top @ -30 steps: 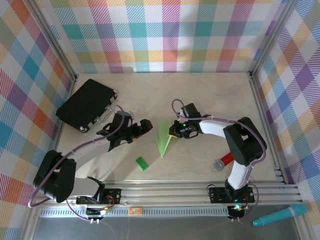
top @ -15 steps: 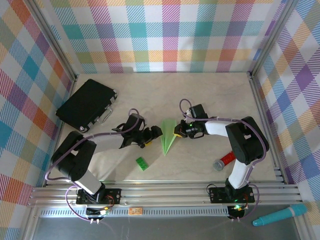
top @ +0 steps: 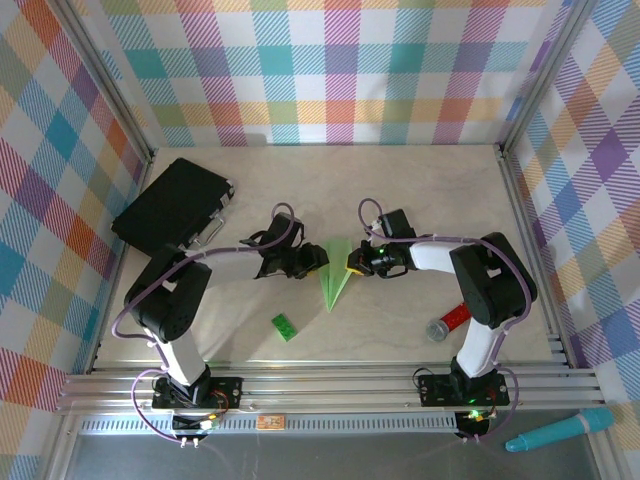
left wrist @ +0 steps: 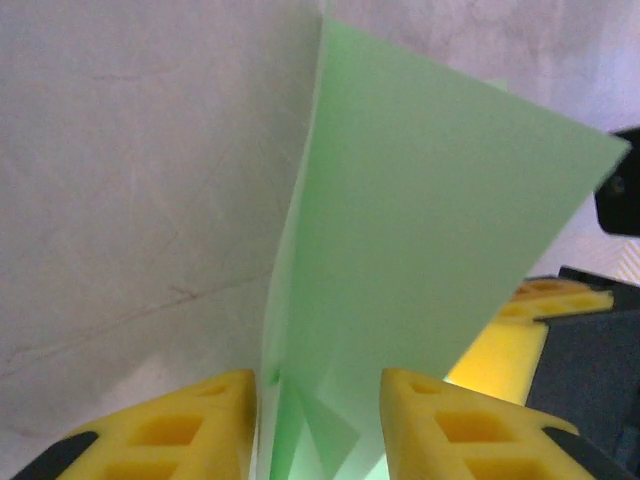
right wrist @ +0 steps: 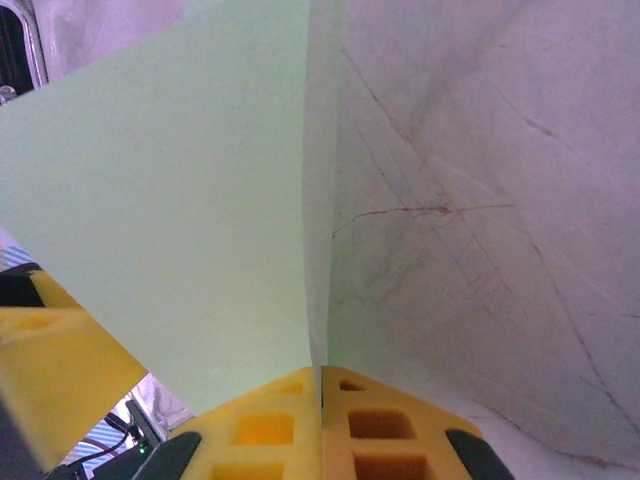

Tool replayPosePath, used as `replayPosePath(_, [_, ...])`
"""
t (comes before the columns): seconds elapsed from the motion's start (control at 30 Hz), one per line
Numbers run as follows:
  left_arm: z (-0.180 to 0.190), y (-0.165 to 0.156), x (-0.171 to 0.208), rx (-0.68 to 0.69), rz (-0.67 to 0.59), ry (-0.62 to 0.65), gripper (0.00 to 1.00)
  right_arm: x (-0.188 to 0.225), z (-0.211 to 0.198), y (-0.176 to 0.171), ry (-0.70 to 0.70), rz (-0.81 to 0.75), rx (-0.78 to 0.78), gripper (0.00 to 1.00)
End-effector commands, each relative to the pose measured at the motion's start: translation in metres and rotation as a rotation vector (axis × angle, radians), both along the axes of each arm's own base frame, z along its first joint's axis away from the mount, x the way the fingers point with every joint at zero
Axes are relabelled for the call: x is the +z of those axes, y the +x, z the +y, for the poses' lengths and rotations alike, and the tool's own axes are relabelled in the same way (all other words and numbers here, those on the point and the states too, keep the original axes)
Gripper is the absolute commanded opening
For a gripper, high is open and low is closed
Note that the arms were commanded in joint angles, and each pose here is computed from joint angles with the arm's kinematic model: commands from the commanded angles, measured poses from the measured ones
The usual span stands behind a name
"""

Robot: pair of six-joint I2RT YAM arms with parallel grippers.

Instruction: Fold a paper plane with a square sheet of paper (pick it up from the middle)

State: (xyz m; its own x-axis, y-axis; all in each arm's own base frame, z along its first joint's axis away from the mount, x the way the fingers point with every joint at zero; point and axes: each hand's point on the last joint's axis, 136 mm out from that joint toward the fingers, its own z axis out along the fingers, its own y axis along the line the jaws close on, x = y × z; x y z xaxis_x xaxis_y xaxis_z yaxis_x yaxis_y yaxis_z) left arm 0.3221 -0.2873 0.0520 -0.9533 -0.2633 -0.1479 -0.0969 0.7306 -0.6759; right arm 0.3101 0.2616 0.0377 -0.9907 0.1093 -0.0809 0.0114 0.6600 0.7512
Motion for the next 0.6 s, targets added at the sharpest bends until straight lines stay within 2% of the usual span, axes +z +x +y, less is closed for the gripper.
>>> replayPosePath(0.0, [0.004, 0.001, -0.007, -0.03, 0.004, 0.063, 0.33, -0.006, -0.001, -0.002, 0.017, 0.013, 0.011, 0.05])
replayPosePath(0.33, [0.01, 0.01, -0.003, -0.022, -0.022, 0.081, 0.06, 0.007, -0.002, 0.006, 0.041, -0.024, -0.001, 0.03])
replayPosePath(0.57, [0.028, 0.015, 0.013, 0.04, -0.096, 0.103, 0.02, 0.02, -0.008, 0.017, 0.045, -0.067, -0.022, 0.03])
